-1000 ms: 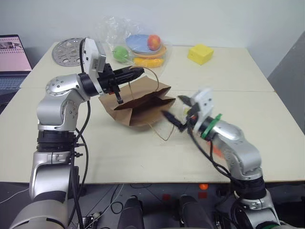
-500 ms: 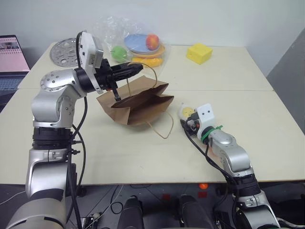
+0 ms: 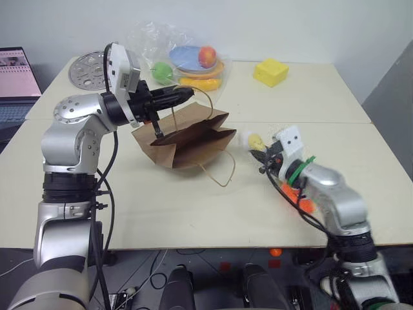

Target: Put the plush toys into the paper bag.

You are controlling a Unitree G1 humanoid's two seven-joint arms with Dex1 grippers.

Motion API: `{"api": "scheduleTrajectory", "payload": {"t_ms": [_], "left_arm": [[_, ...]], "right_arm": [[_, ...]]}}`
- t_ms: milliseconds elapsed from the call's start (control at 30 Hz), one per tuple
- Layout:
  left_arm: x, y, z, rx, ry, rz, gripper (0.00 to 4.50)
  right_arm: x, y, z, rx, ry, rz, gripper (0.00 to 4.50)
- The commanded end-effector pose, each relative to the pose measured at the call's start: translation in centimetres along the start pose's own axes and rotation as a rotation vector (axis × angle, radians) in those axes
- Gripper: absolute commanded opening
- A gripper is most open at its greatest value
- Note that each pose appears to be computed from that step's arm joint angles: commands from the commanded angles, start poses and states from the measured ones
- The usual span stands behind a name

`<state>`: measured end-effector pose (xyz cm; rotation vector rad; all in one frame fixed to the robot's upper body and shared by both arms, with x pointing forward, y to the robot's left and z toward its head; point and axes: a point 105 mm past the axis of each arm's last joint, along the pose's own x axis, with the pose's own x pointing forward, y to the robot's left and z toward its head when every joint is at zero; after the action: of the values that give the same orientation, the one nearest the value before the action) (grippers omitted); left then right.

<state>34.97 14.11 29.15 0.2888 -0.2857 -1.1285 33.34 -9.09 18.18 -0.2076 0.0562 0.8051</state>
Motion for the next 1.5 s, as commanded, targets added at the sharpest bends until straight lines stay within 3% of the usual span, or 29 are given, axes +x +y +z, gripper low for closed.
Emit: {"api": "scheduleTrajectory", "payload": {"t_ms": [33,167,500,833,1167,1500], "left_arm": [[0.0,-0.1,1.3,0.048,-0.018,-0.011,0.0],[0.4,-0.2,1.2,0.049,-0.019,-0.021,0.0],[0.6,-0.2,1.4,0.059,-0.026,-0.028,0.0],[1.2,-1.3,0.8,0.042,-0.028,-0.061,0.0],[1.5,-1.5,1.6,0.019,-0.072,-0.052,0.0],[1.5,-1.5,1.6,0.009,-0.071,-0.059,0.0]], "right_arm": [[0.0,1.5,3.1,-0.007,-0.052,0.095,0.21],[1.9,3.5,4.2,-0.045,-0.023,0.179,0.21],[4.9,5.6,3.3,-0.094,0.048,0.234,0.21],[10.6,6.7,6.1,-0.014,0.011,0.215,0.21],[13.8,7.0,4.0,0.011,0.055,0.185,0.21],[13.2,6.0,5.1,0.046,-0.027,0.16,3.8]]}}
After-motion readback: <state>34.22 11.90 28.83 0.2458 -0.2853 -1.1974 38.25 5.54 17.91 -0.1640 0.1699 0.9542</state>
